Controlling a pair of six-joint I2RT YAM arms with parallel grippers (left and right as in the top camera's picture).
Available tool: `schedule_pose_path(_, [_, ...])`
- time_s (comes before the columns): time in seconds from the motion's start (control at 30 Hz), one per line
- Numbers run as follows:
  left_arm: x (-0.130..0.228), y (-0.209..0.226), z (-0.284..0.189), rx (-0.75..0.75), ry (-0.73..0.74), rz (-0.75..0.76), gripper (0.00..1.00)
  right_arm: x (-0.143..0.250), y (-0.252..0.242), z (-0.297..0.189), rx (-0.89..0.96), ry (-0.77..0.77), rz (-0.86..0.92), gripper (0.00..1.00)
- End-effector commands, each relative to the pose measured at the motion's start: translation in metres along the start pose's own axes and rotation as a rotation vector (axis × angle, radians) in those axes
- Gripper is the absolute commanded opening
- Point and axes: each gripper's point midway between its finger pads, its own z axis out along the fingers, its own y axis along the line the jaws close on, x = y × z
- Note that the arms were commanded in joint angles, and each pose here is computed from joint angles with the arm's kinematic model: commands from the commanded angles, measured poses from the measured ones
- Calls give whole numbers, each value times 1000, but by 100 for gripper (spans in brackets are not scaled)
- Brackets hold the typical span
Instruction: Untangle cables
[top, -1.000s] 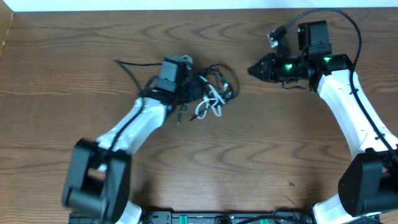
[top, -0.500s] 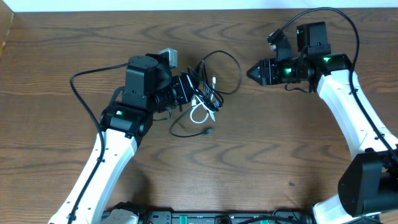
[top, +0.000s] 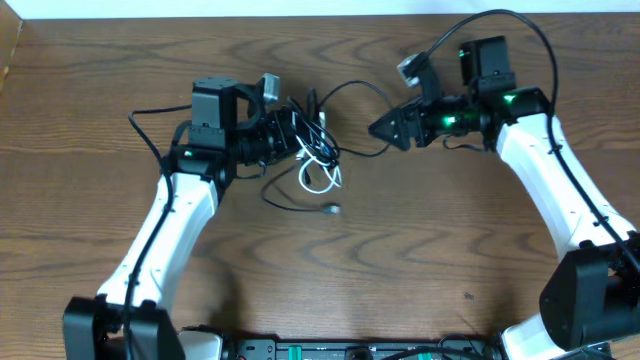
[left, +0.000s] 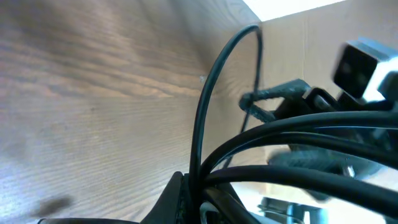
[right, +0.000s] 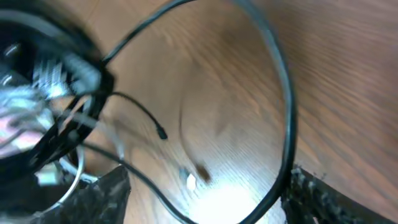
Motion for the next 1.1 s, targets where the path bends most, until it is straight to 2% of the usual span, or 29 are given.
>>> schedule_pose_path(0.0, [5, -1, 2, 50, 57, -72, 8, -4, 11, -1, -18, -14, -220, 79])
schedule_pose_path(0.17, [5, 1, 3, 46, 62, -86, 8, -3, -11, -2, 111, 11, -210, 78])
schedule_pose_path(0.3, [5, 1, 3, 46, 62, -86, 8, -1, -28, -5, 212, 22, -112, 71])
schedule_pose_path(0.4, [5, 1, 3, 46, 62, -86, 7, 1, -29, -5, 219, 24, -52, 63])
schedule_pose_path(0.47, [5, 1, 3, 46, 62, -86, 7, 1, -19, -3, 164, 20, -52, 64])
schedule_pose_path(0.6, [6, 1, 3, 44, 64, -90, 7, -9, -3, -1, 78, -13, -235, 78])
schedule_pose_path(0.87, [8, 3, 3, 36, 72, -103, 8, -47, -26, -42, 156, -132, -257, 77])
schedule_pose_path(1.07, [8, 3, 3, 36, 72, -103, 7, -42, 12, -44, -33, -135, -427, 76])
